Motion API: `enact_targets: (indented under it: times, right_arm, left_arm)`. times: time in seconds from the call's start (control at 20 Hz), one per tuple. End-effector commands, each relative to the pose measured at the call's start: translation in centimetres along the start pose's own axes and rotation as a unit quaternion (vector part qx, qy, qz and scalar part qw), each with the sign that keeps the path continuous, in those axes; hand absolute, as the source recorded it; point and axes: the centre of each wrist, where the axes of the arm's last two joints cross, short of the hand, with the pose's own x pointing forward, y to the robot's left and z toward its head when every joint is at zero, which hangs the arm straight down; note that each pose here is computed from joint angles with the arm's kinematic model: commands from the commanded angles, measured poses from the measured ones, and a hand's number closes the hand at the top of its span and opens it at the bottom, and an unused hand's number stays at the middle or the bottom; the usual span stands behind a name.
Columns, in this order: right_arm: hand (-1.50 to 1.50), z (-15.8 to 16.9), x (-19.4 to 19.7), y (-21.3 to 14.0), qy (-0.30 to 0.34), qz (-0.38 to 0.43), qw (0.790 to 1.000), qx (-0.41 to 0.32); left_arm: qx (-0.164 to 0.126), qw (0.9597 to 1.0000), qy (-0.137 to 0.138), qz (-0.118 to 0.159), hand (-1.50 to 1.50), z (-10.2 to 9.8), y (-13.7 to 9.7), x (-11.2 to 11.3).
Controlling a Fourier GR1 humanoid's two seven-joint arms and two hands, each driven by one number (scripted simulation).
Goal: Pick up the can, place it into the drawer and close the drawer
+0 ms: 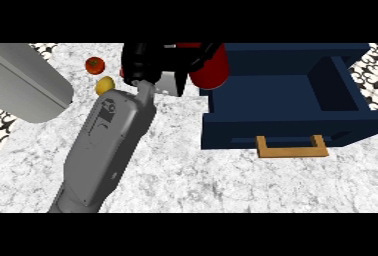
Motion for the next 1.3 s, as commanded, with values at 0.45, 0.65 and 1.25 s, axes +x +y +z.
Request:
enact_targets:
  times: [0.45,0.65,1.25]
  right_arm:
    - [-1.50,-0.9,0.6,1.6,-0.006,-0.003,1.000,0.000]
    - [-1.50,-1.7,-0.3,1.1,-0.004,-0.001,1.000,0.003]
    - [-1.50,-1.9,0.7,1.8,-0.012,-0.001,1.000,0.019]
  left_arm:
    - [-0.006,0.9998,0.010,-0.019,1.50,-4.3,-6.0,1.7]
    - [-0.006,0.9995,0.003,-0.031,1.50,-4.2,-8.2,1.8]
    - [0.003,0.9983,0.025,-0.052,1.50,-4.8,-10.7,1.2]
